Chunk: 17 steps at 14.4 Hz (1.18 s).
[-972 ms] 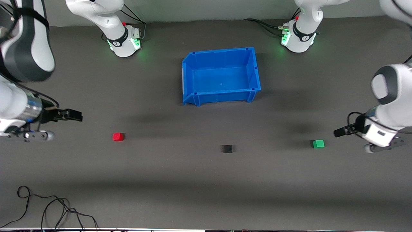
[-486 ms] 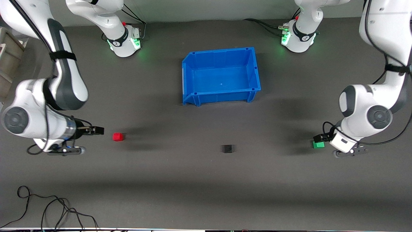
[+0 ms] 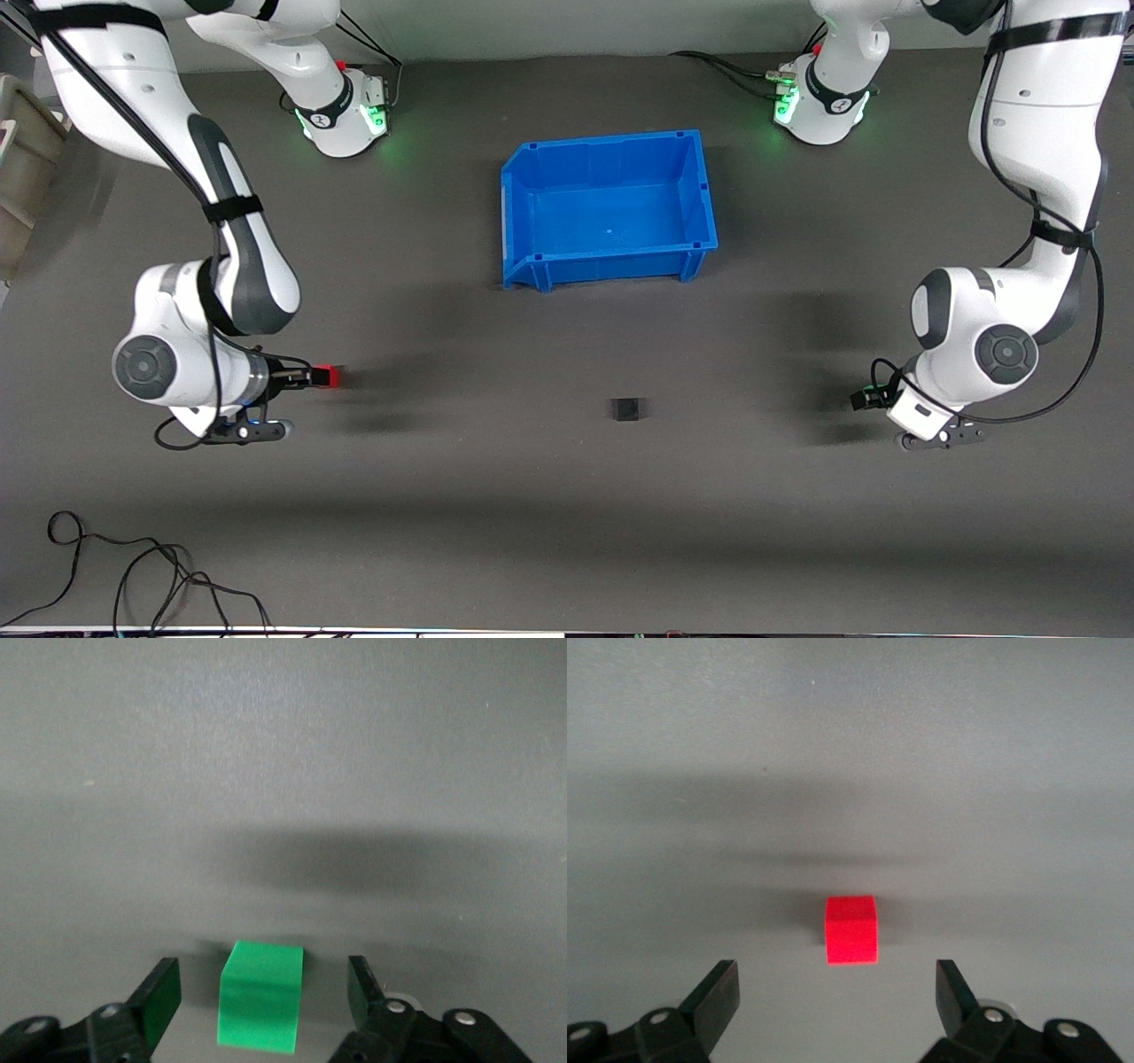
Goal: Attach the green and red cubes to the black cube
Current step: 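Close the right gripper on the red cube while the left gripper grasps the green cube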
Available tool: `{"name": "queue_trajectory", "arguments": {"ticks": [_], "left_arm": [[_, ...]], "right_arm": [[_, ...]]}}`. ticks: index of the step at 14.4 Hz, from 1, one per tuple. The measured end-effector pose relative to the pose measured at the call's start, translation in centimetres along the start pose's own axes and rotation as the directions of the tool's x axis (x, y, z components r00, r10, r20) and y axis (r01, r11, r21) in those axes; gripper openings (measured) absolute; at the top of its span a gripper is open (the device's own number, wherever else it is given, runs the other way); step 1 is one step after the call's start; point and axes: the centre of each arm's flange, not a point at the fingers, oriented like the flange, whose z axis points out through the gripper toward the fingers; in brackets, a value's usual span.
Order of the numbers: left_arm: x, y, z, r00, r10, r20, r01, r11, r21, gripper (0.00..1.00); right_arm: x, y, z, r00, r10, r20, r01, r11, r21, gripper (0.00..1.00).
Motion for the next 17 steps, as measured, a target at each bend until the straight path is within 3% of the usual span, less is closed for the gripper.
{"name": "queue_trajectory", "arguments": {"ticks": [4,7,9,14,17], "left_arm": [[0.4,0.1,1.2,1.000,0.002,0.010,-0.002,1.000,0.001,0.63],[0.3,0.2,1.8,1.000,0.005,0.019,-0.005,1.000,0.002,0.56],[0.4,0.2,1.7,1.000,0.006,0.018,-0.006,1.000,0.003,0.39],[0.7,0.2,1.4,1.000,-0.006,0.011,0.006,1.000,-0.002,0.39],[1.8,0.5,-0.5,0.987,-0.148,0.054,0.150,0.988,-0.032,0.39]], "right_arm": [[0.1,-0.1,4.3,1.000,-0.001,-0.027,0.001,1.000,0.000,0.99],[-0.3,-0.3,6.4,0.999,-0.004,-0.035,0.004,1.000,-0.001,0.99],[-0.4,-0.4,7.3,0.999,-0.006,-0.048,0.006,1.000,0.000,0.99],[-0.8,-1.1,9.4,0.999,-0.018,-0.050,0.018,1.000,-0.003,0.96],[-0.8,-1.4,9.4,0.999,-0.022,-0.050,0.022,1.000,-0.003,0.84]]}}
